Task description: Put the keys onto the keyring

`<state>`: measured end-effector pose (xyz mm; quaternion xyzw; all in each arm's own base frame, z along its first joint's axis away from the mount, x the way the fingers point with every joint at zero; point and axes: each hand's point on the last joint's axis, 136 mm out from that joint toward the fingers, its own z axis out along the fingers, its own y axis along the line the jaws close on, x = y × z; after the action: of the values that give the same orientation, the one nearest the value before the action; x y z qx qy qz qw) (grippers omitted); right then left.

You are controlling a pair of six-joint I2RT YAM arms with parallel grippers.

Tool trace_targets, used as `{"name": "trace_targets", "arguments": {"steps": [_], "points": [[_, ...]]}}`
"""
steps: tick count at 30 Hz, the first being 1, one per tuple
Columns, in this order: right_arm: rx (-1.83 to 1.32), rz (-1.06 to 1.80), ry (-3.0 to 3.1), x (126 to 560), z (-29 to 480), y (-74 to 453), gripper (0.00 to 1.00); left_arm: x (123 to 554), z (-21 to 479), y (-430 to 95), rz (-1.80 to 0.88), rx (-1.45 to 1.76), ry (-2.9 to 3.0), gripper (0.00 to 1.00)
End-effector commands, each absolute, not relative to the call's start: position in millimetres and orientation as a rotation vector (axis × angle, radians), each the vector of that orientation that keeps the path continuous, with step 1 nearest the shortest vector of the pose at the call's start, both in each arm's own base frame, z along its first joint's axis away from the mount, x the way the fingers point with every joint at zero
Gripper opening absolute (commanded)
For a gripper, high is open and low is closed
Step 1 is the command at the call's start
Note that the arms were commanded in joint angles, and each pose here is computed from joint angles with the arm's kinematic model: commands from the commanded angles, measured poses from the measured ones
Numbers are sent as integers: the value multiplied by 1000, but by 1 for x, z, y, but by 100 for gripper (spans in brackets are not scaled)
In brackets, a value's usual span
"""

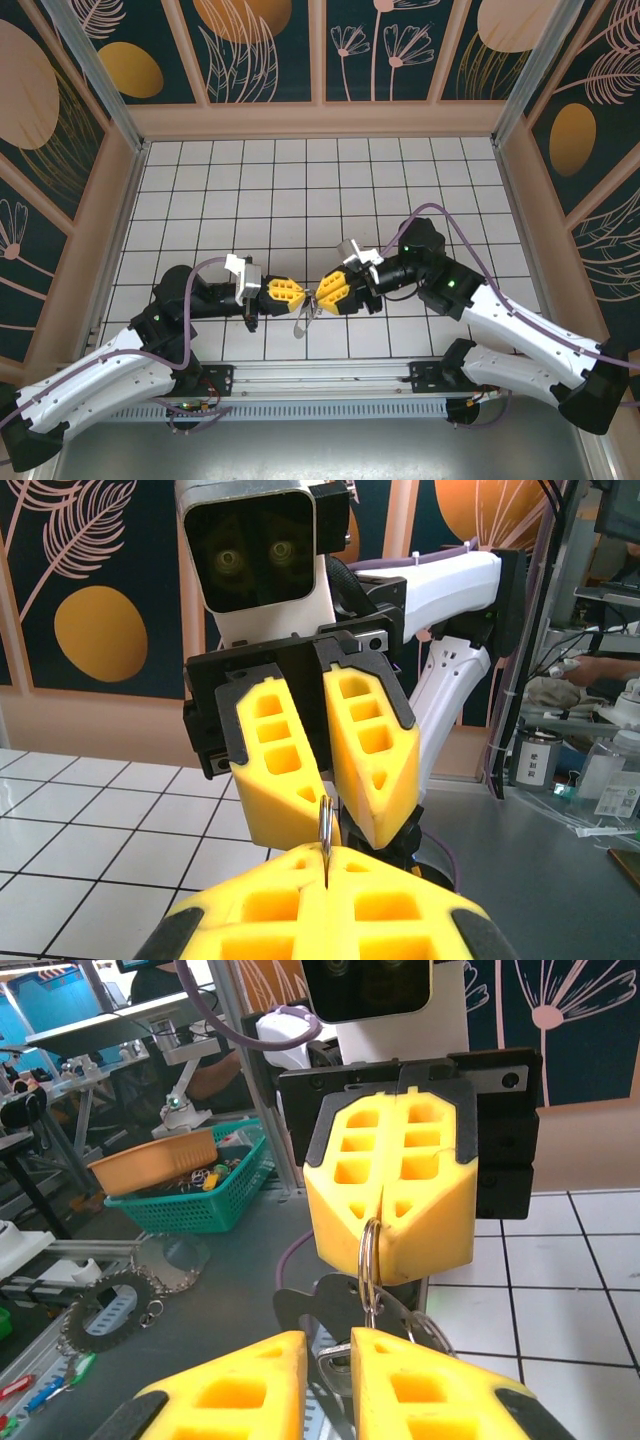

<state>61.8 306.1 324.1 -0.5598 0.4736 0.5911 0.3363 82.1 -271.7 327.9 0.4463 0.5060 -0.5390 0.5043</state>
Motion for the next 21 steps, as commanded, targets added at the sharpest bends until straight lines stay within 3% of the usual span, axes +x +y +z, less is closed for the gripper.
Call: {"name": "trace_targets", "arguments": {"steps": [1,13,21], "points": [[-1441,1537,1207,66,331,308,16,74,347,-269,-1309,1093,1140,0],[-1447,1547,1219,68,328,311,2,72,350,-268,-1311,1095,1129,0],[-1459,1553,1215,68,326,312,0,73,351,-268,-1310,1094,1127,0]]}}
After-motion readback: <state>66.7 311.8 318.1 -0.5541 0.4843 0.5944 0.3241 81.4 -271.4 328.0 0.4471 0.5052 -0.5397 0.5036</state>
